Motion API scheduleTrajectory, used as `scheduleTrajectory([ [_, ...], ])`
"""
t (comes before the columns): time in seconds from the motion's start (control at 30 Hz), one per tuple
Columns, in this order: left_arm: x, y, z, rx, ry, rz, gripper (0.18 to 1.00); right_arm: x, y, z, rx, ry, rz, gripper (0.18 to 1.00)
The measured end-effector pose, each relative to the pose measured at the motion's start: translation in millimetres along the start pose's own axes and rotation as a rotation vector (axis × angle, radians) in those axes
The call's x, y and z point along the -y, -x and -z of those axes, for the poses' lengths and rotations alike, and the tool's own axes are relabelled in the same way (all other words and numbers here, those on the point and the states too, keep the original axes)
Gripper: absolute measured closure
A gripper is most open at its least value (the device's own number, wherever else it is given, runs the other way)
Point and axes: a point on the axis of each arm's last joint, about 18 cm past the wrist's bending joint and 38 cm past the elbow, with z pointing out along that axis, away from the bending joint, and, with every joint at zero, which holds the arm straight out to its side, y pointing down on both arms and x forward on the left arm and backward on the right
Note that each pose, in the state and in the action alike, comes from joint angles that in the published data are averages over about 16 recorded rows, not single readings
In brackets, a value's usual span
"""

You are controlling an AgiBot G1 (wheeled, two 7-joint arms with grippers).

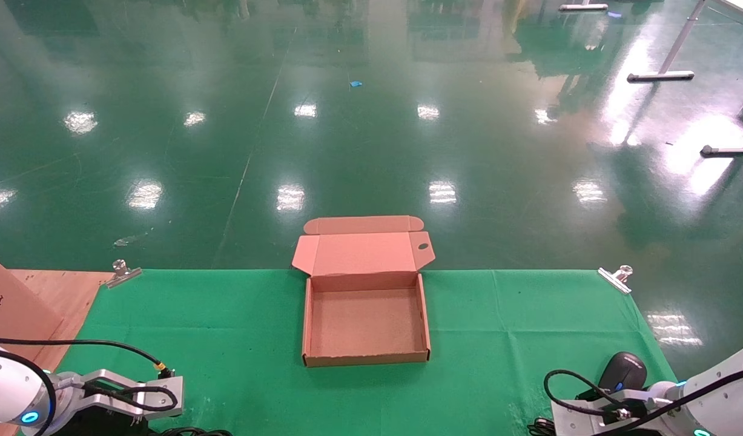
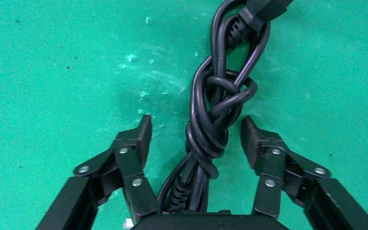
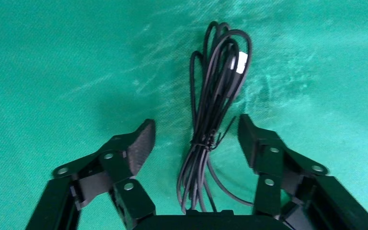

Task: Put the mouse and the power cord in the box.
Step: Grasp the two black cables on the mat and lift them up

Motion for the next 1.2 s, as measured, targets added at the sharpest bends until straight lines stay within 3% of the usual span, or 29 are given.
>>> scheduleTrajectory([
  [0.43,1.9,1.5,4.1,-0.004,-0.011,-0.015,0.725,-3.0,-0.3,0.9,0.003,-0.013,-0.003,0.752],
  [0.63,2.7,1.5,6.7,-0.009,-0.019,-0.025,0.815,-2.9,-1.6,5.3,0.002,-0.024,-0.002,0.857],
  [0.9,8.1,7.5,18.7,-0.007,-0.039,-0.047,0.849,4.6,-14.6,32.7,-0.028,-0.085,0.009,0.927],
  [1.2,42.8,30.4,58.0,0.007,-0.093,-0.128,0.851,35.4,-38.4,102.0,-0.117,-0.230,0.057,0.946],
])
